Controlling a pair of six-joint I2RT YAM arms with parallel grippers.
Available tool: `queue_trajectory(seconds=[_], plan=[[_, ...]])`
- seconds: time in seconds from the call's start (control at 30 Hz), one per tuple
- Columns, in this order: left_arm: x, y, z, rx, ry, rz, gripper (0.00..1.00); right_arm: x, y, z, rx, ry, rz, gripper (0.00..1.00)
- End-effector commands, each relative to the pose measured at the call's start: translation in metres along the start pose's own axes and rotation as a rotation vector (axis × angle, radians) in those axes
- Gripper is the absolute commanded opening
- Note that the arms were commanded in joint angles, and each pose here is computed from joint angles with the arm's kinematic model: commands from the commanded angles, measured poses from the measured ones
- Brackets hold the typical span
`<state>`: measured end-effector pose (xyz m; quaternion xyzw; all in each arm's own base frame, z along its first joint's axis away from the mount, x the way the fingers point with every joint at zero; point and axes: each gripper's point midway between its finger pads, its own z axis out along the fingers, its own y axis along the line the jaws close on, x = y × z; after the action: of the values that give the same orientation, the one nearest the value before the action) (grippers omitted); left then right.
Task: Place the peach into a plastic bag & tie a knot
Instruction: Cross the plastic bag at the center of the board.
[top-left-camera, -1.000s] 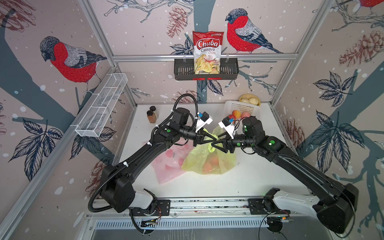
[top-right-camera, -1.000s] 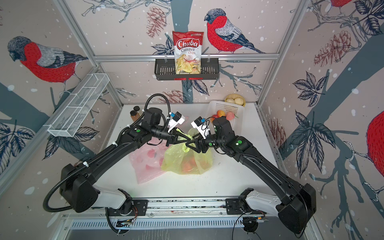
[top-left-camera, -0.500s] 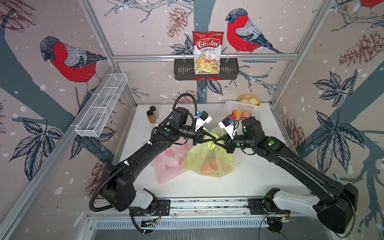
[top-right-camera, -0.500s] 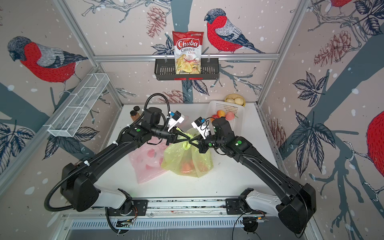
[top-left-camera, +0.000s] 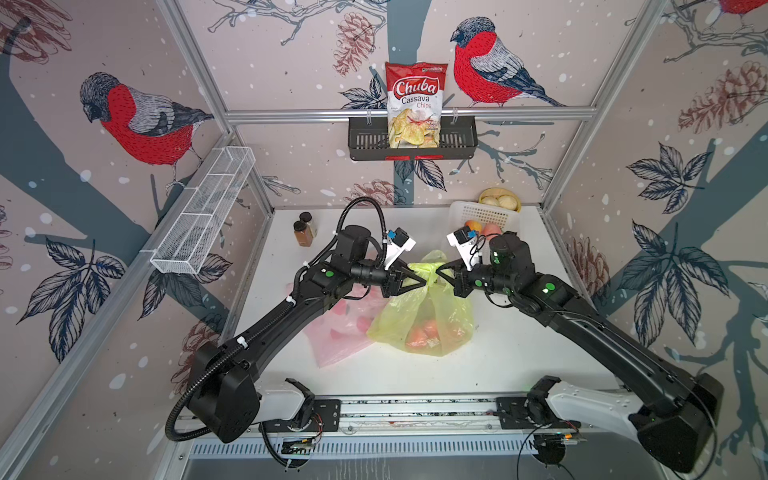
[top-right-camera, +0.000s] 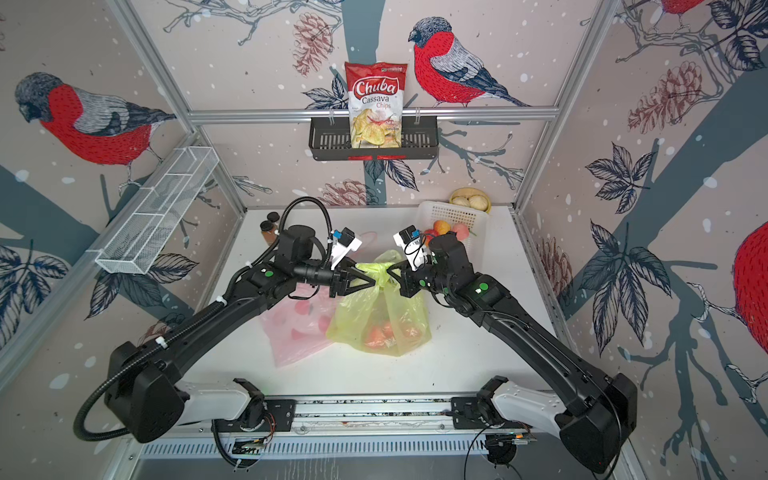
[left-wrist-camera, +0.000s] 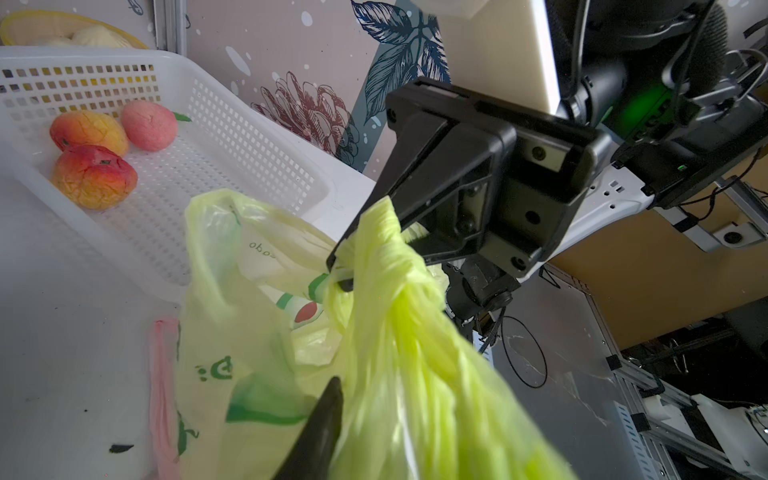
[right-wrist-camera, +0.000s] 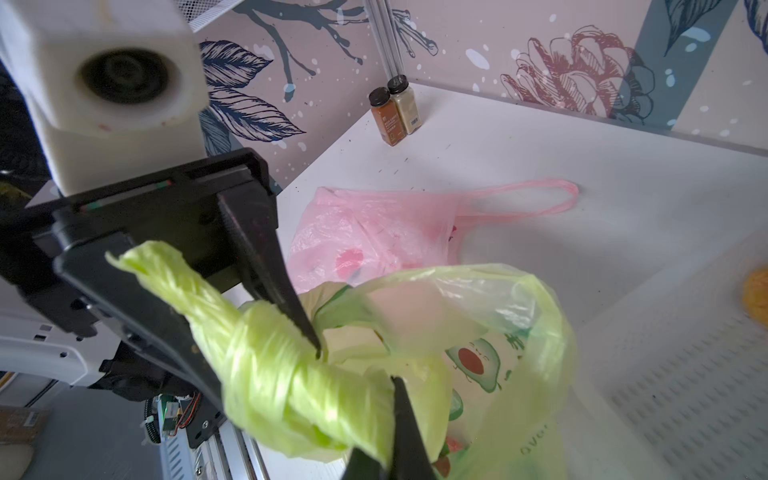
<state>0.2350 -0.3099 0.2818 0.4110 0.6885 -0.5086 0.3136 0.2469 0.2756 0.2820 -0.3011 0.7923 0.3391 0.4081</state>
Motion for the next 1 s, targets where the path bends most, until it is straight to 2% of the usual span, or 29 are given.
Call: queue_trajectory(seconds=[0.0, 0.03, 0.3, 0.5, 0.73, 0.97], plan=[[-0.003, 0.000, 0.006, 0.002, -0.008, 0.012, 0.07, -0.014, -0.005, 0.003, 0.061, -0.054, 0.004, 0.00], [-0.003, -0.002, 0.009, 0.009, -0.005, 0.016, 0.00, -0.014, -0.005, 0.006, 0.076, -0.053, 0.000, 0.00], [-0.009, -0.011, 0.010, 0.010, -0.001, 0.063, 0.00, -0.017, -0.031, 0.012, 0.314, -0.064, -0.009, 0.00], [-0.014, -0.018, 0.010, 0.049, -0.012, 0.070, 0.00, -0.022, -0.036, 0.014, 0.380, -0.092, -0.021, 0.00], [-0.015, -0.016, 0.019, 0.087, -0.040, 0.051, 0.00, -0.031, -0.016, 0.024, 0.302, -0.169, 0.036, 0.00], [-0.013, -0.024, 0.032, 0.132, -0.076, 0.050, 0.00, -0.046, 0.009, 0.018, 0.135, -0.375, 0.152, 0.00]])
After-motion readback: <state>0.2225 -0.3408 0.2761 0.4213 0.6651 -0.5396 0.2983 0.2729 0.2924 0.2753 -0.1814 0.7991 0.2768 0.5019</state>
